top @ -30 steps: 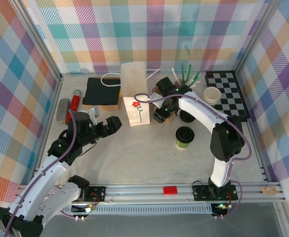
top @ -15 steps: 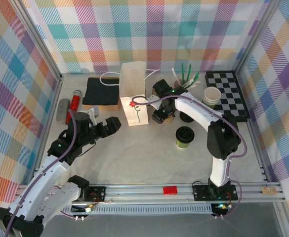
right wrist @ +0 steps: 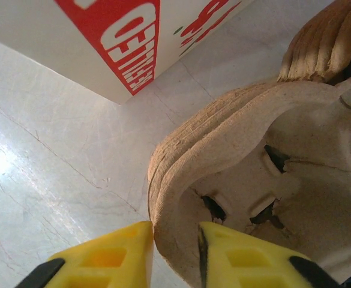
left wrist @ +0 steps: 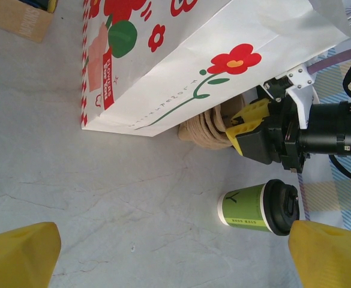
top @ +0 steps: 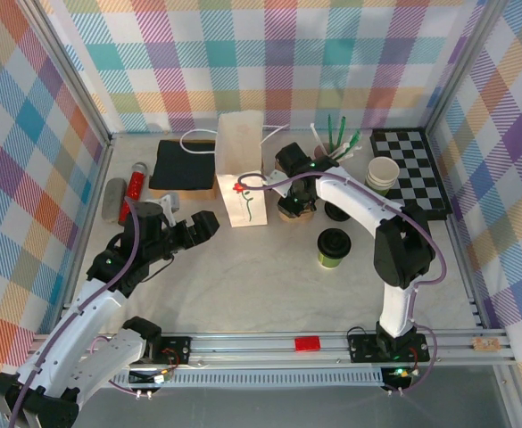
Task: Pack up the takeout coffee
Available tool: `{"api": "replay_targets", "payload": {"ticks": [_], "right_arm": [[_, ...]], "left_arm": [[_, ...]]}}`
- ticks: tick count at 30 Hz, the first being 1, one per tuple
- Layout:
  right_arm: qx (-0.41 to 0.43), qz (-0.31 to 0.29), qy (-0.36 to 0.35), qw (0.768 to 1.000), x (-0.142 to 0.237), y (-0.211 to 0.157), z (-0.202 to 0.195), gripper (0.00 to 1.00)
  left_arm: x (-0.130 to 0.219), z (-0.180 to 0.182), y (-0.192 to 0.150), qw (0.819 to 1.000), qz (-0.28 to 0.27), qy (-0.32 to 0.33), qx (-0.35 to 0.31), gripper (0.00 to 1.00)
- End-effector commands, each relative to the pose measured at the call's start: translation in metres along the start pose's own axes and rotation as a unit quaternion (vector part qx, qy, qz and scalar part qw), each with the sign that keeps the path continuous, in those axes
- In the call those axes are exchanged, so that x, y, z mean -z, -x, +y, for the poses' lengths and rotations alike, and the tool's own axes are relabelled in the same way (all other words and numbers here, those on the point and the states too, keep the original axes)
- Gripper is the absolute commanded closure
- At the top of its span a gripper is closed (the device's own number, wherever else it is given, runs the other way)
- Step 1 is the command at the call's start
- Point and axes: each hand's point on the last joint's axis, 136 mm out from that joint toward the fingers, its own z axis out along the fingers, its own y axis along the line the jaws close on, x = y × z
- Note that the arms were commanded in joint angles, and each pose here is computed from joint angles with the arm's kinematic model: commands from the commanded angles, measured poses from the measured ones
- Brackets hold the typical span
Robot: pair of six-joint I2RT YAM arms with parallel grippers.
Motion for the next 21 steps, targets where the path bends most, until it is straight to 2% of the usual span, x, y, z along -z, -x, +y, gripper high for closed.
{"api": "replay_targets", "payload": {"ticks": [1, 7, 21], "right_arm": [[0.013, -0.001, -0.001, 1.000, -0.002, 0.006, 0.005, 0.81], [0.018, -0.011, -0.025, 0.999, 0.006, 0.012, 0.005, 0.94], [0.015, -0.064, -0.104, 0.992, 0.048, 0.030, -0.011, 1.00]], "left_arm": [[0.002, 0.002, 0.004, 1.000, -0.008, 0.003, -0.006, 0.03], [0.002, 0.002, 0.005, 1.000, -0.009, 0.003, -0.006, 0.04], [0.005, 0.004, 0.005, 1.000, -0.015, 0.008, -0.008, 0.05]]}}
